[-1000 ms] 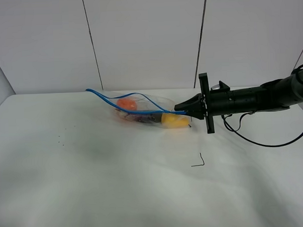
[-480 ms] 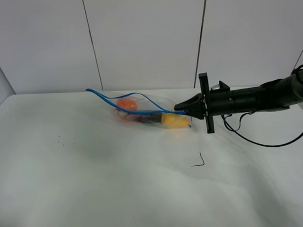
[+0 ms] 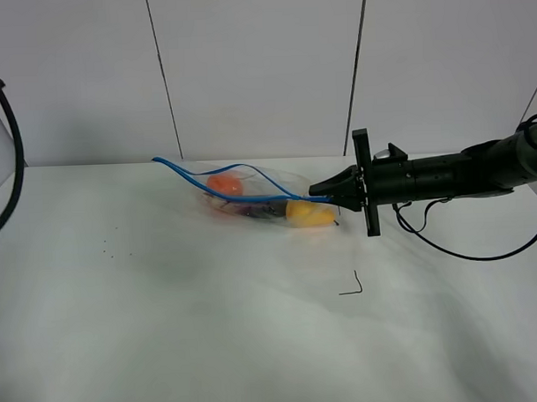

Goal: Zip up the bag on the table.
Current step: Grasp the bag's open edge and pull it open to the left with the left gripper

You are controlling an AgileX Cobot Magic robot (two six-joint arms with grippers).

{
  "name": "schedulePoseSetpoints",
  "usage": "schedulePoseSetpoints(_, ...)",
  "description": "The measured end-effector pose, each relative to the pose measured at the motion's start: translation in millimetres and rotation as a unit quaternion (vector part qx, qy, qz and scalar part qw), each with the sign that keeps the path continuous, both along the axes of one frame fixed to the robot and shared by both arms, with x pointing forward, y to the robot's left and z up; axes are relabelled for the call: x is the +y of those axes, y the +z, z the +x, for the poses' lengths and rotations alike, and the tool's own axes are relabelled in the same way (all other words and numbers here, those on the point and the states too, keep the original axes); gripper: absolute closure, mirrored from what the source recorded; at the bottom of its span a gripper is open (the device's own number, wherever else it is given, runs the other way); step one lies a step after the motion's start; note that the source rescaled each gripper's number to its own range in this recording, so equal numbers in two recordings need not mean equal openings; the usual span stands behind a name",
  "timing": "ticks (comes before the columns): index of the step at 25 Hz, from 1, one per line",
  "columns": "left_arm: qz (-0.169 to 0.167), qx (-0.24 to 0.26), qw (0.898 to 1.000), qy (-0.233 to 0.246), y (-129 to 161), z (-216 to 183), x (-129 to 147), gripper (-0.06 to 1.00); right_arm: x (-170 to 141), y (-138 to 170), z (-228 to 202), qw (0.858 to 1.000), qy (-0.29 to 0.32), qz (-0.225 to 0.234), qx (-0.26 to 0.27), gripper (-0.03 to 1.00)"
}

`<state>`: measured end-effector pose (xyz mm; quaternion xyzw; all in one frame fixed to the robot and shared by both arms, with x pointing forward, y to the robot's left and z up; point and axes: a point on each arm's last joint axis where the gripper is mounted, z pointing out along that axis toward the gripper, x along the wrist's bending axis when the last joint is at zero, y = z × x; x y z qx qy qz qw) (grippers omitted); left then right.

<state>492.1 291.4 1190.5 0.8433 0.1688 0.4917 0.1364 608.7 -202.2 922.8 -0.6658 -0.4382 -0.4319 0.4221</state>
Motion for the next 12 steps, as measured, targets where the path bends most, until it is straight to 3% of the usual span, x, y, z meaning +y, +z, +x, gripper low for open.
schedulePoseSetpoints(4,0.065,0.025,0.991,-0.111,-23.0,24.8,-24.0,-0.01,0.0,0.0,0.0,1.0,0.0,0.0,0.0,0.96)
schedulePoseSetpoints(7,0.066,0.034,0.982,-0.172,-35.4,34.8,-47.1,-0.01,0.0,0.0,0.0,1.0,0.0,0.0,0.0,0.96)
schedulePoseSetpoints(12,0.04,0.047,0.967,-0.246,-48.2,35.7,-93.9,0.01,0.0,0.0,0.0,1.0,0.0,0.0,0.0,0.96)
